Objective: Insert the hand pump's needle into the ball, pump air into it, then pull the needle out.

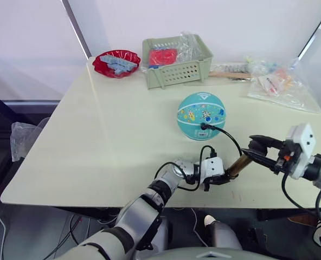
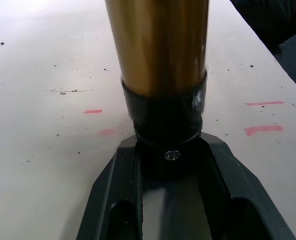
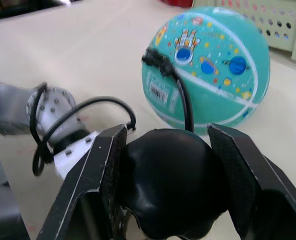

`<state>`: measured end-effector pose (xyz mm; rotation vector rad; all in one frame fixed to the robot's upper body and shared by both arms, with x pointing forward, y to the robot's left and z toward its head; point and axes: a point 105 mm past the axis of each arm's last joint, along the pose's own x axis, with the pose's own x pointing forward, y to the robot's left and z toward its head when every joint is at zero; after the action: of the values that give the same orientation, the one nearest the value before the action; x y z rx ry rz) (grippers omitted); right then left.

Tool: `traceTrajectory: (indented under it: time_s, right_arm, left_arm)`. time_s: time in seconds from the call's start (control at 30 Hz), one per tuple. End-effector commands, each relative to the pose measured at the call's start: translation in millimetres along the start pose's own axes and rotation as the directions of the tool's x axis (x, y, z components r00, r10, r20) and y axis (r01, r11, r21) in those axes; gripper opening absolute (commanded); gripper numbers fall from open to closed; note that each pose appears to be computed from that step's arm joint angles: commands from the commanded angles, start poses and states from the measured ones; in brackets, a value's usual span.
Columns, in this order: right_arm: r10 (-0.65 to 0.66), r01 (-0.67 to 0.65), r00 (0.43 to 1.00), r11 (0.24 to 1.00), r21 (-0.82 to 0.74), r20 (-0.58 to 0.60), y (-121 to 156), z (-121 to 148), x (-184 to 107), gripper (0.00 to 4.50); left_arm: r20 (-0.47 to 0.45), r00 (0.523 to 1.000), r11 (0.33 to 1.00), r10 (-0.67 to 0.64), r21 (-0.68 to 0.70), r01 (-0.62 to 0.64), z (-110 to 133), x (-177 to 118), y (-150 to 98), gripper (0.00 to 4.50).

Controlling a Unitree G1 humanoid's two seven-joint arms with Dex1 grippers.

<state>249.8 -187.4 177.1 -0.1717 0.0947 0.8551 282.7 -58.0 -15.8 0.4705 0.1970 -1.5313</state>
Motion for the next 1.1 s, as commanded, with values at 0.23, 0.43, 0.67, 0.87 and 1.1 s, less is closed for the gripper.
traceTrajectory:
  time_s: [0.23, 0.43, 0.67, 0.87, 1.1]
  right_arm:
    - [-0.041, 0.073, 0.979, 0.985, -0.156, 0.199, -22, 103, -36, 2.09]
    - [-0.026, 0.065, 0.972, 0.984, -0.164, 0.233, -21, 130, -50, 2.09]
    - [-0.016, 0.026, 0.996, 0.993, -0.112, 0.091, -14, 92, -37, 2.09]
    - [-0.006, 0.006, 1.000, 0.998, -0.063, -0.003, -6, 47, -23, 2.09]
    - [-0.045, 0.045, 0.997, 0.999, -0.002, -0.055, -1, -6, -10, 2.09]
  left_arm:
    - [-0.280, 0.947, 0.974, -0.160, -0.200, 0.105, -86, -20, -53, 1.10]
    - [-0.279, 0.947, 0.974, -0.162, -0.201, 0.108, -86, -20, -54, 1.10]
    - [-0.277, 0.947, 0.973, -0.165, -0.201, 0.110, -86, -20, -55, 1.10]
    - [-0.278, 0.947, 0.974, -0.163, -0.200, 0.109, -86, -20, -55, 1.10]
    - [-0.281, 0.946, 0.974, -0.160, -0.199, 0.106, -87, -20, -55, 1.10]
